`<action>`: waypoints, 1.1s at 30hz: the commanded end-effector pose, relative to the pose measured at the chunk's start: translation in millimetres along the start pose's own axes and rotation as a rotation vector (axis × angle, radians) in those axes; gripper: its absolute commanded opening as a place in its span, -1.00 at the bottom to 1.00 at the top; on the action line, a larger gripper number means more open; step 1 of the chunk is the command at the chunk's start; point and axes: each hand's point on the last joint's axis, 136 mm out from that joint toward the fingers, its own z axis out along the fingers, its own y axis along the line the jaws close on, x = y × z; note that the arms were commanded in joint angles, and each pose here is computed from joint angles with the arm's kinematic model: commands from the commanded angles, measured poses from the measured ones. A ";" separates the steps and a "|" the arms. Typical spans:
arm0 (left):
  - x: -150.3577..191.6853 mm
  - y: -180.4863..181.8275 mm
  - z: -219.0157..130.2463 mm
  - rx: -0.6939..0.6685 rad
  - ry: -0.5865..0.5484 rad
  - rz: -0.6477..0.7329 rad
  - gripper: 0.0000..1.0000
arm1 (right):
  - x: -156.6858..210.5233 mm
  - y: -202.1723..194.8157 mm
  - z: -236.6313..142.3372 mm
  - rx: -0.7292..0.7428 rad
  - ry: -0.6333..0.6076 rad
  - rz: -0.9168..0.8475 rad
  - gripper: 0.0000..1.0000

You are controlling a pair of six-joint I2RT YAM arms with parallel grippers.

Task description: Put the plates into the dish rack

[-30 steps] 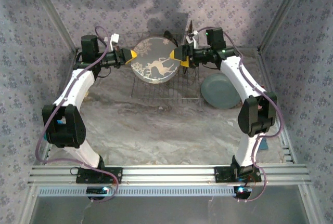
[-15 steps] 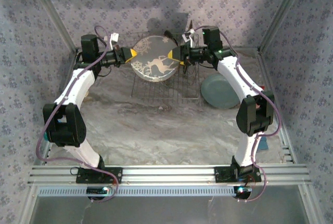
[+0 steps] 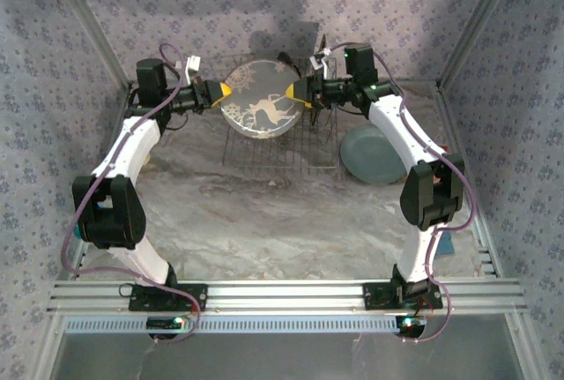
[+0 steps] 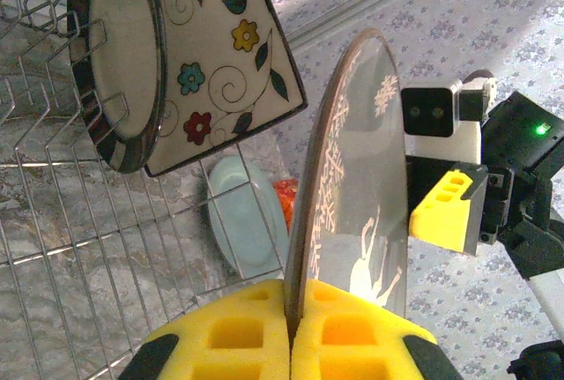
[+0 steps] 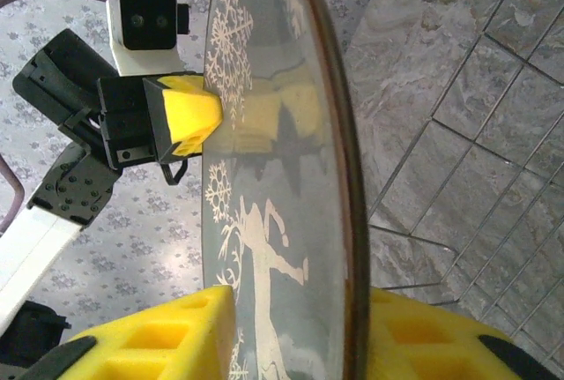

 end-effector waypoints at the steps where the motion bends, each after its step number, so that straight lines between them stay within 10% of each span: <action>1: -6.2 -33.3 -8.7 0.085 -0.007 0.090 -1.00 | -14.1 8.2 -4.9 -0.023 -0.027 -0.037 -0.35; 21: -1.4 -21.4 -7.9 0.044 0.003 0.071 -0.96 | -24.0 20.2 -12.1 -0.019 -0.065 -0.053 -1.00; 33: 6.2 -16.9 -18.1 -0.078 0.001 0.117 0.57 | -37.6 29.7 -16.0 0.130 -0.113 -0.031 -1.00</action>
